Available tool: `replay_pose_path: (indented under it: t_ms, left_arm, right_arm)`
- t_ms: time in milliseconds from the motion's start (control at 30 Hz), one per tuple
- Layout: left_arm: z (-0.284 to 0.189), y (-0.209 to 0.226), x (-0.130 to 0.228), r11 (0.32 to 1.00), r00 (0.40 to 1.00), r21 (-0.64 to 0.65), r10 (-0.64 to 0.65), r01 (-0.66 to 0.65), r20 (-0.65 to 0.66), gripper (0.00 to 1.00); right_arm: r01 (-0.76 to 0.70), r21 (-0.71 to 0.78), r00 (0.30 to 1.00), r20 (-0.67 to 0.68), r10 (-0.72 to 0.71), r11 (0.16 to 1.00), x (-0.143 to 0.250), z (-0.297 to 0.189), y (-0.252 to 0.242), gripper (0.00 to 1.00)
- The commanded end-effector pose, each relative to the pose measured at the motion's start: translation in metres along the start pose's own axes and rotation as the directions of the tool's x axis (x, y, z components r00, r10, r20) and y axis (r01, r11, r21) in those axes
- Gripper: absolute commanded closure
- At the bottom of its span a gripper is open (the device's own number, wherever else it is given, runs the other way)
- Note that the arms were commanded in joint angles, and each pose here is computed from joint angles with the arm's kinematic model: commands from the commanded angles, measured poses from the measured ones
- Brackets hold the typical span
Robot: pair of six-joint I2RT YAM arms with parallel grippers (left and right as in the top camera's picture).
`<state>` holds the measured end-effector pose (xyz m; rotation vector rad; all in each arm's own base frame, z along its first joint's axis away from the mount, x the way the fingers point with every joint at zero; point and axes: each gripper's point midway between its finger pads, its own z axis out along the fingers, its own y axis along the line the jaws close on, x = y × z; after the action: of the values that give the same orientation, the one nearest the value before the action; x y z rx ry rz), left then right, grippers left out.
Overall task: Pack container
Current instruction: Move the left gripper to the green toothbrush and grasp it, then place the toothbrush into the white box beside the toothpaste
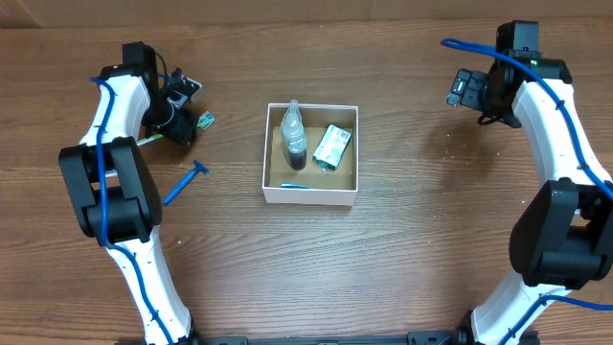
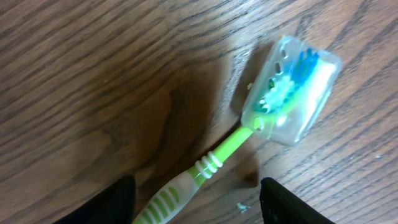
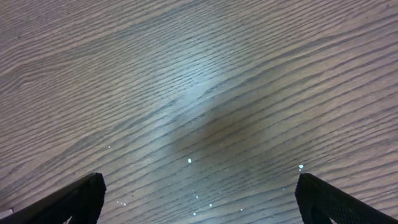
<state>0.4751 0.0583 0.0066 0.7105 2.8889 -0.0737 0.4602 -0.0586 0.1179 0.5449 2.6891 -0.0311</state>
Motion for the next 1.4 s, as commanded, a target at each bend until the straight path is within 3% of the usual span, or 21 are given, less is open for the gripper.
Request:
replay_pose_path:
  t_ms: [0, 233, 267, 400, 533, 733, 867, 967, 1033, 1133, 1300, 1367]
  left_arm:
    - [0.007, 0.009, 0.014, 1.0, 0.999, -0.02, 0.019, -0.02, -0.043, 0.48]
    - [0.021, -0.003, 0.036, 1.0, 0.995, 0.023, 0.008, -0.005, -0.098, 0.93]
    - [0.024, -0.006, 0.039, 1.0, 0.994, 0.031, 0.0, 0.003, -0.109, 0.96]
    - [0.025, -0.008, 0.036, 0.992, 0.987, 0.012, -0.122, 0.124, -0.103, 0.96]
    - [0.004, -0.01, 0.013, 0.993, 0.991, -0.006, -0.117, 0.117, -0.067, 0.96]
    - [-0.158, -0.044, -0.093, 0.989, 0.974, -0.145, 0.071, -0.04, 0.215, 0.96]
    - [-0.239, -0.121, -0.123, 0.939, 0.889, -0.226, 0.323, -0.259, 0.325, 0.96]
    - [-0.259, -0.201, -0.124, 0.844, 0.773, -0.205, 0.536, -0.495, 0.339, 0.96]
    - [-0.253, -0.251, -0.116, 0.743, 0.673, -0.147, 0.659, -0.653, 0.336, 0.96]
    - [-0.23, -0.291, -0.095, 0.598, 0.563, -0.07, 0.783, -0.799, 0.262, 0.96]
    - [-0.181, -0.306, -0.063, 0.494, 0.499, 0.077, 0.848, -0.866, 0.176, 0.96]
    - [-0.163, -0.307, -0.054, 0.482, 0.496, 0.117, 0.854, -0.868, 0.16, 0.96]
  right_arm:
    - [-0.011, -0.012, 0.998, 0.064, 0.012, 1.0, -0.015, -0.021, 0.002, 0.0]
    - [-0.011, -0.012, 0.998, 0.064, 0.012, 1.0, -0.015, -0.021, 0.002, 0.0]
    - [-0.011, -0.012, 0.998, 0.064, 0.012, 1.0, -0.015, -0.021, 0.002, 0.0]
    - [-0.011, -0.012, 0.998, 0.064, 0.012, 1.0, -0.015, -0.021, 0.002, 0.0]
    - [-0.011, -0.012, 0.998, 0.064, 0.012, 1.0, -0.015, -0.021, 0.002, 0.0]
    - [-0.011, -0.012, 0.998, 0.064, 0.012, 1.0, -0.015, -0.021, 0.002, 0.0]
    - [-0.011, -0.012, 0.998, 0.064, 0.012, 1.0, -0.015, -0.021, 0.002, 0.0]
    - [-0.011, -0.012, 0.998, 0.064, 0.012, 1.0, -0.015, -0.021, 0.002, 0.0]
    - [-0.011, -0.012, 0.998, 0.064, 0.012, 1.0, -0.015, -0.021, 0.002, 0.0]
    - [-0.011, -0.012, 0.998, 0.064, 0.012, 1.0, -0.015, -0.021, 0.002, 0.0]
    - [-0.011, -0.012, 0.998, 0.064, 0.012, 1.0, -0.015, -0.021, 0.002, 0.0]
    - [-0.011, -0.012, 0.998, 0.064, 0.012, 1.0, -0.015, -0.021, 0.002, 0.0]
